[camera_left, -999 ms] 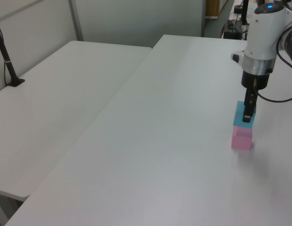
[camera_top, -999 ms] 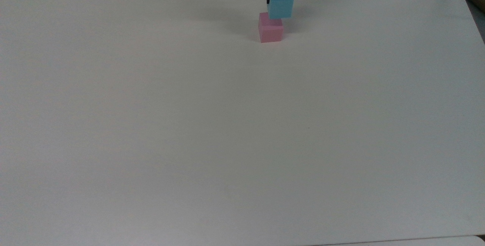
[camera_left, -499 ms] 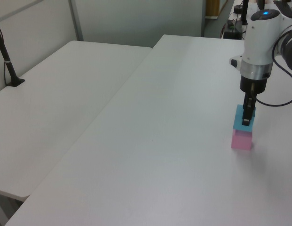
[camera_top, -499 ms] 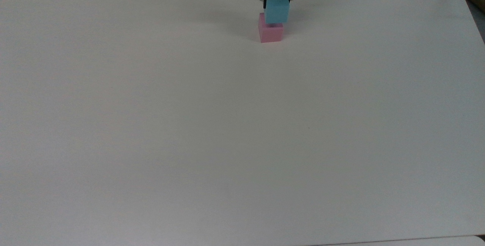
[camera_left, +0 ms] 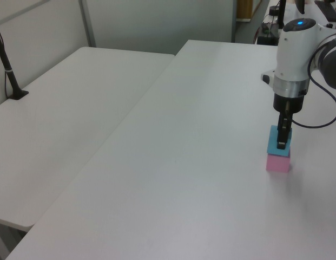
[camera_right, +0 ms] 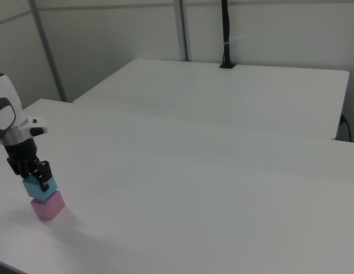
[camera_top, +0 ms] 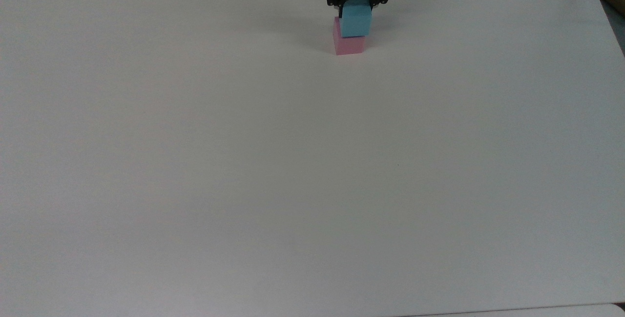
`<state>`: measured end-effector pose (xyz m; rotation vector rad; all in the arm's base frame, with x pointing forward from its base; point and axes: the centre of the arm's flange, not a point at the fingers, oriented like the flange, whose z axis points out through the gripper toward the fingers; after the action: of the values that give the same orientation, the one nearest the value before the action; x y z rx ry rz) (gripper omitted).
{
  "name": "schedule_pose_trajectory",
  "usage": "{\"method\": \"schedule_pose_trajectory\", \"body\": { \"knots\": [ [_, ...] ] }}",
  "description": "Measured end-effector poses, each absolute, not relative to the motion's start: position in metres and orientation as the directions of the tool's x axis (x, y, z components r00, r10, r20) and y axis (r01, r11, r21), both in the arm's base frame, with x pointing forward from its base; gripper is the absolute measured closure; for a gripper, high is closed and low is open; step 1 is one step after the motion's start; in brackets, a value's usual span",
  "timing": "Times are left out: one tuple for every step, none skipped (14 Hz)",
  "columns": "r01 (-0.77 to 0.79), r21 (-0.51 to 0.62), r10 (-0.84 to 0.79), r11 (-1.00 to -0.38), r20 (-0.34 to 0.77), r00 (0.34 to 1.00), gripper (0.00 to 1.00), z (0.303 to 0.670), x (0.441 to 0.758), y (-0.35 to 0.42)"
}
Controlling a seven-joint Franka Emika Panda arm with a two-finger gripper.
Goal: Put blue cube on pink cube
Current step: 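Lower the light-blue cube onto the top of the pink cube, then open the gripper to release the light-blue cube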
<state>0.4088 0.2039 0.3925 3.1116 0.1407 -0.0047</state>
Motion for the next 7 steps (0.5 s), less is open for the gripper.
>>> {"method": "schedule_pose_trajectory", "body": {
  "knots": [
    [0.089, 0.027, 0.089, -0.996, -0.004, 0.996, 0.4, 0.3904, 0.4087, 0.2028],
    [0.087, 0.028, 0.087, -0.996, -0.008, 0.996, 0.4, 0.3873, 0.4082, 0.2007],
    [0.087, 0.029, 0.086, -0.996, -0.01, 0.996, 0.4, 0.3853, 0.4079, 0.1988],
    [0.089, 0.03, 0.089, -0.996, -0.015, 0.996, 0.4, 0.3826, 0.4074, 0.1961],
    [0.091, 0.03, 0.09, -0.995, -0.012, 0.996, 0.38, 0.3825, 0.4077, 0.1958],
    [0.092, 0.03, 0.092, -0.995, -0.013, 0.996, 0.26, 0.3821, 0.4075, 0.1957],
    [0.093, 0.031, 0.093, -0.995, -0.014, 0.996, 0.11, 0.3815, 0.4072, 0.1955]
  ]
}}
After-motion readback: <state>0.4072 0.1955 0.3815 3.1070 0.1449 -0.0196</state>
